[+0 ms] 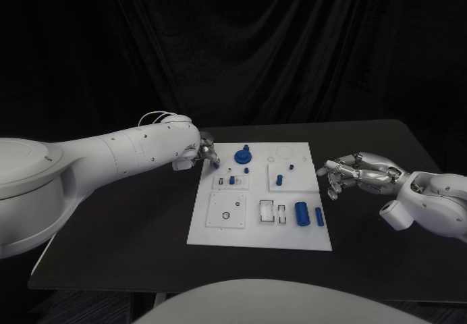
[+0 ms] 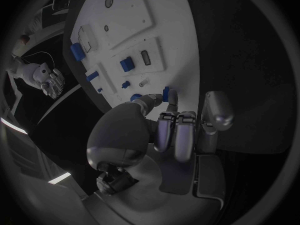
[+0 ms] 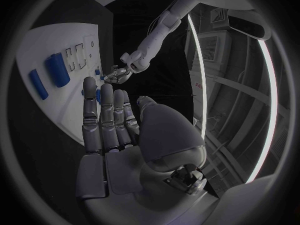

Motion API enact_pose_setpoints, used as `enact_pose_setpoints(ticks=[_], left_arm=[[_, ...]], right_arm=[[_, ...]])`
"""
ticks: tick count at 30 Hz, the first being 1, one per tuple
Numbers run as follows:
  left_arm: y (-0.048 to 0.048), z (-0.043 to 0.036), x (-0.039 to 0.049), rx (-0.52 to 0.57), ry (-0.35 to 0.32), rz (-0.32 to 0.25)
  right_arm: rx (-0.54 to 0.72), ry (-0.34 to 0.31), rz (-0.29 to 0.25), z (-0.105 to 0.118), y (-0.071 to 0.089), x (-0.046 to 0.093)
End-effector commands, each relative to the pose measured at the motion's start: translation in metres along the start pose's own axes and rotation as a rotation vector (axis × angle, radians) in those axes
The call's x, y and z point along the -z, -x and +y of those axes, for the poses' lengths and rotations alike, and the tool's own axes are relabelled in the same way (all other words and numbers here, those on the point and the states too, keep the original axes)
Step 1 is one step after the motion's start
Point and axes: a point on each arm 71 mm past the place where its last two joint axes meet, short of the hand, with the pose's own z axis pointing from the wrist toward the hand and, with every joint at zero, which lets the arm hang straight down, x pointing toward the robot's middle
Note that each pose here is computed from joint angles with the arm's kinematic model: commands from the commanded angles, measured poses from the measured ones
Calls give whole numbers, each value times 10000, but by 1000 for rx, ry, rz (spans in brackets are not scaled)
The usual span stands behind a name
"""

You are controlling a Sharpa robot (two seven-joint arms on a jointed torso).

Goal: Assemble the parts on the task board

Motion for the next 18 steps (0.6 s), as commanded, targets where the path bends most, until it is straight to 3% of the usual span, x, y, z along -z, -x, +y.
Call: enact_pose_setpoints(ticks=[1, 7, 13, 18], left_arm=[[-10, -18, 15, 10, -19, -27], [-56, 29, 99, 29, -4, -64], [-132, 100, 199, 122, -3, -37], [-174, 167, 304, 138, -8, -51]], right_arm=[[-4, -17, 10, -18, -8, 3], [-4, -20, 8, -22, -3, 9], [-3, -18, 1, -22, 6, 14], [-2, -17, -6, -20, 8, 21]])
